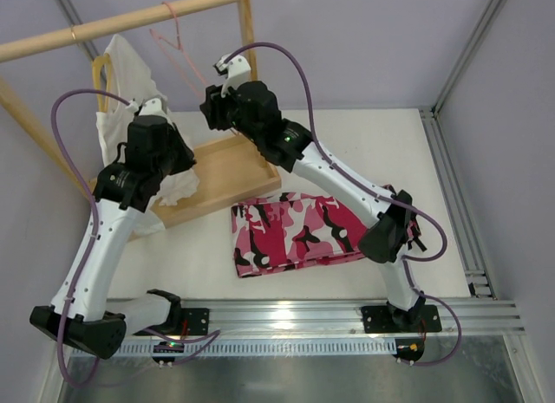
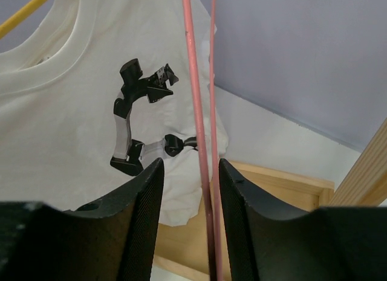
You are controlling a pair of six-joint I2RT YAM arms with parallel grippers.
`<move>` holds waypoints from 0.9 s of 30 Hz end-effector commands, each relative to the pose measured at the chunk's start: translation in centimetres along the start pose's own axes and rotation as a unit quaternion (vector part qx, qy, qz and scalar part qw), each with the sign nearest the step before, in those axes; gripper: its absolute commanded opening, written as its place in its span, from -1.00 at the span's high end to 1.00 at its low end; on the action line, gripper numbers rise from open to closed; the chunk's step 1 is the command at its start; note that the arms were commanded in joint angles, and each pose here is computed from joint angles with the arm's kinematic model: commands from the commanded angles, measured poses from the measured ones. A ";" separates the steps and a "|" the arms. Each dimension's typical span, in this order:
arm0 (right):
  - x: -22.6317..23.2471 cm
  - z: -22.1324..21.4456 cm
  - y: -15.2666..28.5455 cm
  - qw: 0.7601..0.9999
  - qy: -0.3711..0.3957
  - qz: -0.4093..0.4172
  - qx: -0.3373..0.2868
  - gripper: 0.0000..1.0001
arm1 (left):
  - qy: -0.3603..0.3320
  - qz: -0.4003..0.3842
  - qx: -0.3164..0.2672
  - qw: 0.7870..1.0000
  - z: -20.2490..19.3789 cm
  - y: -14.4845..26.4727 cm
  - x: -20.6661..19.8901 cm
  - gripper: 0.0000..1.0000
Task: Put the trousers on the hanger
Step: Grab a hanger with the right arm
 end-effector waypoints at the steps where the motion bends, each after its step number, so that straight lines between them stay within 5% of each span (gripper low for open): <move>1: 0.3 2.3 0.0 0.999 0.002 -0.001 -0.038 0.11 | 0.011 -0.037 -0.002 0.999 0.1 2.1 -0.4 0.78; 9: 0.4 4.0 0.2 0.998 -0.002 -0.004 -0.062 0.92 | 0.024 -0.086 0.013 0.996 -0.4 4.4 -1.2 -0.07; 11: 0.4 5.0 0.5 0.997 0.000 -0.005 -0.076 0.92 | 0.026 -0.093 0.021 0.995 -0.6 4.5 -1.4 -0.13; 12: 0.4 5.2 0.6 0.997 0.004 -0.005 -0.078 0.92 | 0.024 -0.094 0.028 0.995 -0.8 4.4 -1.4 -0.58; 13: 0.4 5.6 0.6 0.996 0.006 -0.005 -0.086 0.92 | 0.024 -0.116 0.042 0.992 -1.2 4.7 -1.9 -0.76; 21: -0.3 10.6 3.3 0.987 0.039 -0.019 -0.154 0.92 | 0.018 -0.190 0.049 0.980 -2.7 6.0 -2.7 -0.83; 27: -0.4 11.0 4.5 0.987 0.048 -0.016 -0.149 0.92 | 0.009 -0.186 0.054 0.981 -3.1 6.4 -2.3 -0.83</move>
Point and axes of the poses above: each gripper's point midway between its finger pads, its own y axis back along the fingers, its own x axis along the line the jaws close on, z = x × y, the point moved 5 cm from there along y, back along the fingers, and after that the axes turned 2 degrees about y, right-handed, at the moved point
